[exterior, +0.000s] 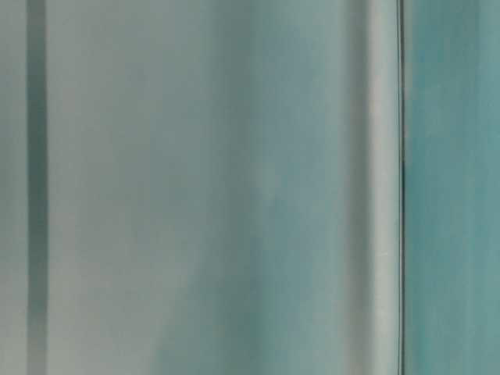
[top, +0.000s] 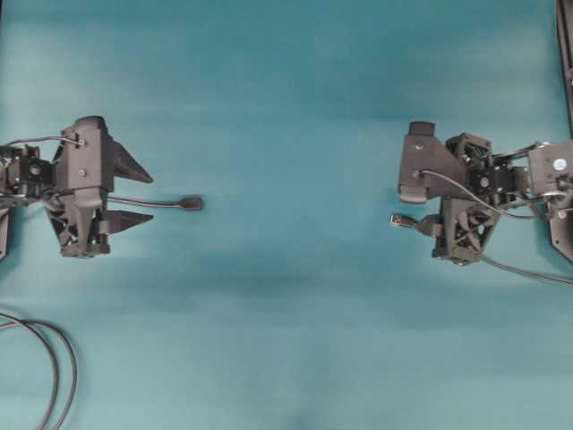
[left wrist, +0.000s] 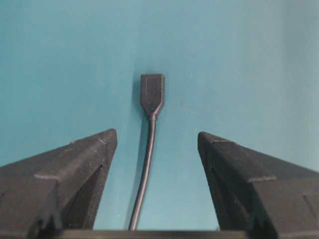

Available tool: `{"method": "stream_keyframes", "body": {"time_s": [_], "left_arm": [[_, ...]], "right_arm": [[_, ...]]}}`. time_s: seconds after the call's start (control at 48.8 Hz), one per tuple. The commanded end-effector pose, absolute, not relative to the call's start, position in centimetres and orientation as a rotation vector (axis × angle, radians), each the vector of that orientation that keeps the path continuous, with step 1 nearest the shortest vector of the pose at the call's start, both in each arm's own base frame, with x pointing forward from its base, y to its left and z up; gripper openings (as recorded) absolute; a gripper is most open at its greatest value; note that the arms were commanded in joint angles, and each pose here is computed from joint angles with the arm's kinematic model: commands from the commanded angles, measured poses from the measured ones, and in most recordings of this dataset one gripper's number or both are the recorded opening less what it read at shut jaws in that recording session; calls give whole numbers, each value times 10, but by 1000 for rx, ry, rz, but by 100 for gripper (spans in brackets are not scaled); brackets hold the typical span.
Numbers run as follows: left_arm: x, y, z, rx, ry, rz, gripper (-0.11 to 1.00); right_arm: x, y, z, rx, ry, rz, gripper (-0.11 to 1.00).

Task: Insert the USB using both arms.
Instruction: 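Close left gripper on USB socket and right gripper on USB plug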

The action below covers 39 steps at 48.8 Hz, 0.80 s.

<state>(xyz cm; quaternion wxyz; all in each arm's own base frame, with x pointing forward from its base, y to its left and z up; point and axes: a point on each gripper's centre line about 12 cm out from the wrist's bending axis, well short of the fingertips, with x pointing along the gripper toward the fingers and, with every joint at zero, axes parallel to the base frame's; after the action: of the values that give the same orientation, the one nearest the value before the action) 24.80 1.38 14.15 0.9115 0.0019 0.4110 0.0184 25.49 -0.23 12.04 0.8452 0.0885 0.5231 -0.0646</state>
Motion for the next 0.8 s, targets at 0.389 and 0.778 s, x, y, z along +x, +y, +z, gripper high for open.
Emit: {"method": "stream_keyframes", "body": {"time_s": [0.389,0.778], "left_arm": [[258,16,143,29,819,32,85],[264,16,135,49,842,24,85]], "right_arm": [[274,-2,107,183,1147,-140,59],[273,-2,99,183,1175,-144,56]]}}
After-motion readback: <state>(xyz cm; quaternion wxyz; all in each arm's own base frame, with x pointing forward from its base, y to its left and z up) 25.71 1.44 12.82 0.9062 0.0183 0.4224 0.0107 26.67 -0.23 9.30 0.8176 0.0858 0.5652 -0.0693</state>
